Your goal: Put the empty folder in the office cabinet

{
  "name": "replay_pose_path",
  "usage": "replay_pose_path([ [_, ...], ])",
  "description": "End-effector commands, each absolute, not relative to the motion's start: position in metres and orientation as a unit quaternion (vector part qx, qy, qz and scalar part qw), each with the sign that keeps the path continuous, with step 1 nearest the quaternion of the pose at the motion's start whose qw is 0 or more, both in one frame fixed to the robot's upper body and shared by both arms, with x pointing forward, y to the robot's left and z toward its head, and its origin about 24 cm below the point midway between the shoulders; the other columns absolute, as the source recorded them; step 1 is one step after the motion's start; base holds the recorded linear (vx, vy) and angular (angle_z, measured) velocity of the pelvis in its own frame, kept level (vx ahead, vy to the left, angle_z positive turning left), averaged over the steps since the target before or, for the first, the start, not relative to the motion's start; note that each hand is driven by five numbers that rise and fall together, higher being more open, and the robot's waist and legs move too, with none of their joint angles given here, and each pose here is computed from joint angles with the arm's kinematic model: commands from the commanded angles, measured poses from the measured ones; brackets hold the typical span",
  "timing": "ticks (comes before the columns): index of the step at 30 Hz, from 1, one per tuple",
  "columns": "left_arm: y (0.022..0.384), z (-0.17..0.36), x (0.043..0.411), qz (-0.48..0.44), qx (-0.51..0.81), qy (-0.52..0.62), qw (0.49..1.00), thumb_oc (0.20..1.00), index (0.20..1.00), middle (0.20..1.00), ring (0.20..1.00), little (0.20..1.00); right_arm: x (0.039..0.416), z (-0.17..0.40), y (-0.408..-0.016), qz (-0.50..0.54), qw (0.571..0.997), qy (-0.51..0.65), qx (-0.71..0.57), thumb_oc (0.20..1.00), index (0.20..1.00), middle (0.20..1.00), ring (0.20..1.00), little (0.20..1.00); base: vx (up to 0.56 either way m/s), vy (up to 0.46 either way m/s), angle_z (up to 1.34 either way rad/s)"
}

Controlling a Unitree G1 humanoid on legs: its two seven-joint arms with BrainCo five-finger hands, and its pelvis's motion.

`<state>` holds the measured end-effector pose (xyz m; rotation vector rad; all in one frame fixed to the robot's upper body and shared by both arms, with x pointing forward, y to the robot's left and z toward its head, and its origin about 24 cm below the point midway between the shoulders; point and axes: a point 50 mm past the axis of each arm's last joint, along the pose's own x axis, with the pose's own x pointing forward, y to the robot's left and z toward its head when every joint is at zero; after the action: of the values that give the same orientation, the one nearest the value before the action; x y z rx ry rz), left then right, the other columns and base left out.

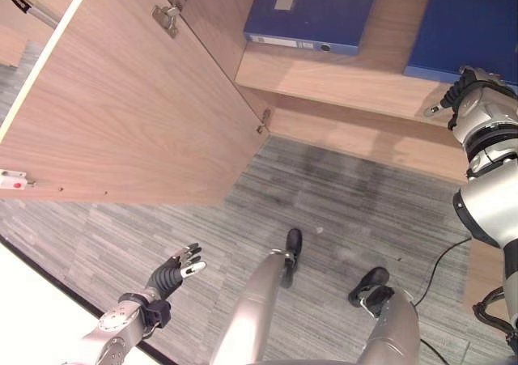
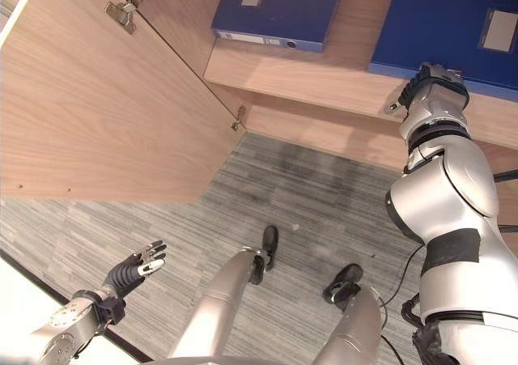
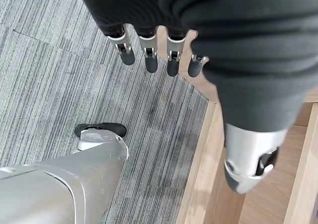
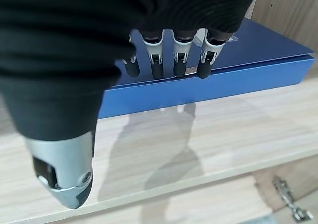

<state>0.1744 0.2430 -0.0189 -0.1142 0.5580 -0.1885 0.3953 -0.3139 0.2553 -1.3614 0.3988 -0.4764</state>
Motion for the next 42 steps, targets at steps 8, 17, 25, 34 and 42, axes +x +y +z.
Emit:
replay_pose_path([
  [8, 0.244, -0.009, 0.174, -0.074, -0.062, 0.227, 0.969, 1.000, 1.000, 1.000, 1.000, 1.000, 0.359, 0.258, -0.376, -0.310, 0.712, 0.212, -0.593, 1.000, 1.000, 1.000, 1.000, 1.000, 0.00, -0.033, 0.00],
  [17, 0.251, -0.011, 0.171, -0.055, -0.065, 0.233, 0.969, 1.000, 1.000, 1.000, 1.000, 1.000, 0.335, 0.296, -0.402, -0.385, 0.690, 0.190, -0.583, 1.000, 1.000, 1.000, 1.000, 1.000, 0.00, -0.008, 0.00],
  [25, 0.251, -0.011, 0.169, -0.061, -0.066, 0.234, 0.968, 1.000, 1.000, 1.000, 1.000, 1.000, 0.322, 0.285, -0.418, -0.403, 0.685, 0.202, -0.573, 1.000, 1.000, 1.000, 1.000, 1.000, 0.00, 0.000, 0.00],
  [34, 0.258, -0.014, 0.166, -0.050, -0.058, 0.240, 0.968, 1.000, 1.000, 1.000, 1.000, 1.000, 0.358, 0.281, -0.377, -0.343, 0.760, 0.128, -0.537, 1.000, 1.000, 1.000, 1.000, 1.000, 0.00, 0.003, -0.01],
  [42, 0.272, -0.014, 0.164, -0.024, -0.035, 0.250, 0.967, 1.000, 1.000, 1.000, 1.000, 1.000, 0.381, 0.328, -0.327, -0.330, 0.836, 0.011, -0.439, 1.000, 1.000, 1.000, 1.000, 1.000, 0.00, 0.000, 0.00],
])
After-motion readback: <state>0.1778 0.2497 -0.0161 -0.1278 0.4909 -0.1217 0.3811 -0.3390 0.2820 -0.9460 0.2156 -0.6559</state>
